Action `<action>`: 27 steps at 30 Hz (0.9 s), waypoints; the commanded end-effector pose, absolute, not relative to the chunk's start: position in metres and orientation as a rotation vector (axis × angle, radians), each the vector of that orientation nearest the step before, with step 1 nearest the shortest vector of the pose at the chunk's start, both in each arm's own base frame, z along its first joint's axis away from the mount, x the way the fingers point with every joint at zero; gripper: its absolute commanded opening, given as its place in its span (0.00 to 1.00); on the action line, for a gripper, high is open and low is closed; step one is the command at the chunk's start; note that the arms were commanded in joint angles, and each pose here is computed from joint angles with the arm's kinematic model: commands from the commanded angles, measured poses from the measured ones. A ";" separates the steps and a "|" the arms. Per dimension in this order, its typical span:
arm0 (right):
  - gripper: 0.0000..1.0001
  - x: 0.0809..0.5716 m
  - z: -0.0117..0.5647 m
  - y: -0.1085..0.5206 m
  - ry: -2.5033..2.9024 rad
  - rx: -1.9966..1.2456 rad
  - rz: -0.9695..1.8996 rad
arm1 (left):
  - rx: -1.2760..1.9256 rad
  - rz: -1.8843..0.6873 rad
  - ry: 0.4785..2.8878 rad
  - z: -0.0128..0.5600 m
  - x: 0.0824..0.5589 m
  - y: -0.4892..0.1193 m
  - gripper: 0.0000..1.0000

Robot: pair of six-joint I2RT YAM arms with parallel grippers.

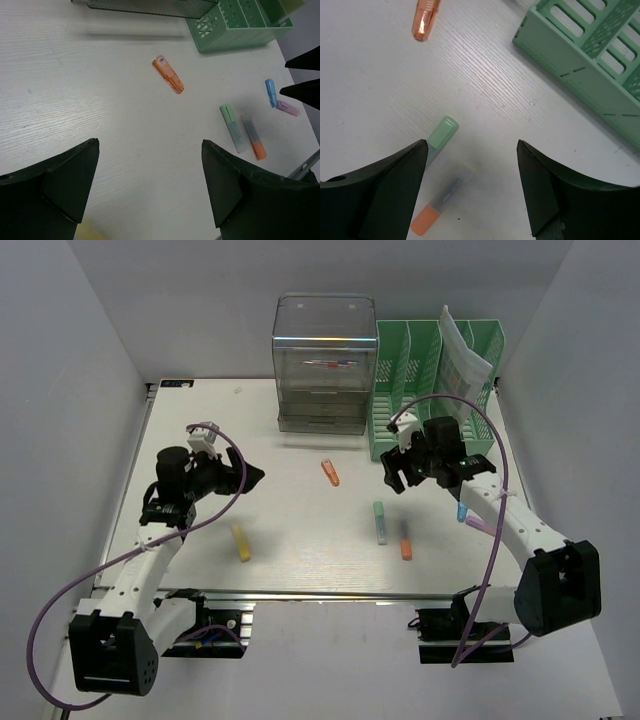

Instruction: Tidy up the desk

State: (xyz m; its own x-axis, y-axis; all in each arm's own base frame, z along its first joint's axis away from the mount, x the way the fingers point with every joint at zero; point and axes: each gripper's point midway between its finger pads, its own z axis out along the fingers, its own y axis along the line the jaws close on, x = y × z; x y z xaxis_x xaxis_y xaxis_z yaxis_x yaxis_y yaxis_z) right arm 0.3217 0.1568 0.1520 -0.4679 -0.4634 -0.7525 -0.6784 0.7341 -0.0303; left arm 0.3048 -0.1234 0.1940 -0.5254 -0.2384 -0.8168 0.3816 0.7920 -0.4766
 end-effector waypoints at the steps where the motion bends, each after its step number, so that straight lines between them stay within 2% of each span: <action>1: 0.77 0.315 0.150 0.139 2.178 -0.800 0.277 | 0.122 -0.730 1.952 0.206 0.303 -0.119 0.93; 7: 0.75 0.306 0.149 0.106 2.240 -0.694 0.182 | 0.050 -0.633 2.006 0.200 0.307 -0.104 0.93; 11: 0.89 0.306 0.149 0.071 2.279 -0.545 0.084 | 0.043 -0.612 1.997 0.205 0.305 -0.101 0.93; 16: 0.89 0.302 0.140 0.024 2.376 -0.365 -0.067 | 0.061 -0.614 1.945 0.219 0.301 -0.101 0.93; 19: 0.83 0.297 0.126 -0.002 2.478 -0.255 -0.122 | 0.067 -0.619 1.930 0.223 0.299 -0.102 0.93; 21: 0.75 0.295 0.122 -0.012 2.505 -0.192 -0.123 | 0.070 -0.622 1.927 0.224 0.299 -0.102 0.93; 22: 0.68 0.295 0.119 -0.009 2.512 -0.177 -0.108 | 0.073 -0.626 1.924 0.225 0.298 -0.103 0.93; 25: 0.58 0.296 0.110 -0.030 2.560 -0.060 -0.128 | 0.079 -0.631 1.921 0.226 0.298 -0.104 0.93; 27: 0.56 0.296 0.099 -0.040 2.603 -0.014 -0.144 | 0.075 -0.635 1.927 0.224 0.298 -0.104 0.93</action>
